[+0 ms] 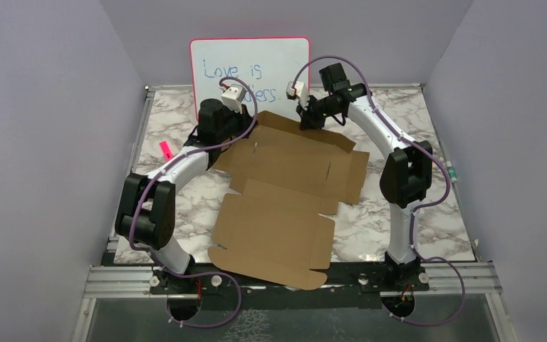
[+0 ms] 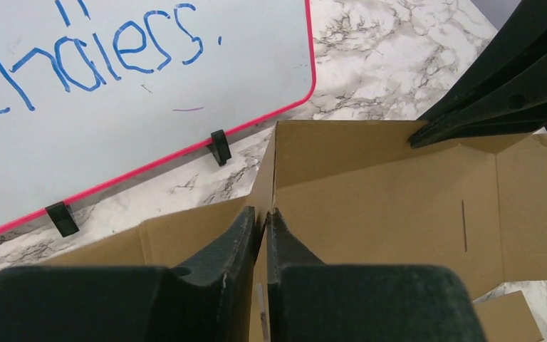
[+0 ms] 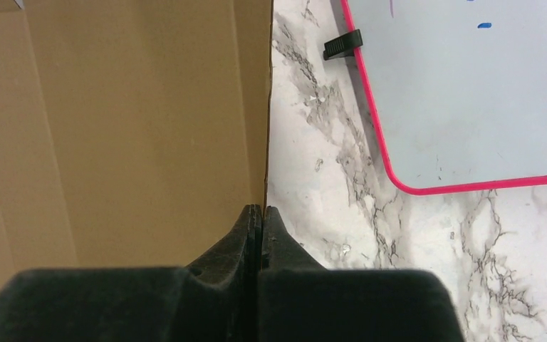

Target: Fold the paper box

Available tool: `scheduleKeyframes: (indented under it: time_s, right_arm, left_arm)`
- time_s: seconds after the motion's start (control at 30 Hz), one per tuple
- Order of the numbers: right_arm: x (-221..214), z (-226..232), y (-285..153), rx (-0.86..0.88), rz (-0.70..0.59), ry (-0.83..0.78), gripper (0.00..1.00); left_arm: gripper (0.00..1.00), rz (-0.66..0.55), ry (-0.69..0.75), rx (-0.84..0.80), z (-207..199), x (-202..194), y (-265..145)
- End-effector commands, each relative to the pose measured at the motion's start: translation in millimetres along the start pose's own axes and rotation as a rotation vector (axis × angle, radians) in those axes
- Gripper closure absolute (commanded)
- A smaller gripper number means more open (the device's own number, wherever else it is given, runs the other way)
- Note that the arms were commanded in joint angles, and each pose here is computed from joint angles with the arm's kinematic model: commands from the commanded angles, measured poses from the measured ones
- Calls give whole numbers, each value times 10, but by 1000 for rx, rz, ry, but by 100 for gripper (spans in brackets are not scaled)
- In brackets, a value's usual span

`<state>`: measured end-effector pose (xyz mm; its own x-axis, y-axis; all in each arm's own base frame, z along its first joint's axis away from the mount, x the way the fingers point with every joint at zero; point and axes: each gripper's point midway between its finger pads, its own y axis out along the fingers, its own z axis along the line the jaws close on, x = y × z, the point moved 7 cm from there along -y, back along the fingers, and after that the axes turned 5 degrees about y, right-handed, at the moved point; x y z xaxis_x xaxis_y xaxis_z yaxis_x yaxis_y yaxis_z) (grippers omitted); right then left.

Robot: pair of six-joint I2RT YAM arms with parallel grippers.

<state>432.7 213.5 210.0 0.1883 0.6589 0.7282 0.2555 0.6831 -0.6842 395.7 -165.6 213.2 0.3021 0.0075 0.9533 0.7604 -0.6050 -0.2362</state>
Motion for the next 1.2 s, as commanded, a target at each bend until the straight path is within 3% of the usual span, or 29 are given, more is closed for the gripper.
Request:
scheduleKeyframes:
  time_s: [0.0, 0.27, 0.5, 0.8, 1.17]
  right_arm:
    - [167, 2, -147, -35, -9, -102, 99]
    - [300, 69, -295, -191, 95, -246, 99]
    - [423, 205, -412, -329, 170, -371, 96]
    - [477, 400, -505, -408, 237, -495, 96]
    - [656, 403, -745, -602, 215, -696, 96]
  left_arm:
    - [85, -77, 48, -3, -32, 296, -2]
    - [63, -89, 35, 54, -71, 466, -208]
    - [35, -106, -47, 268, 59, 514, -589]
    - [26, -39, -214, 346, 461, 368, -824]
    - [20, 80, -307, 253, 592, 160, -673]
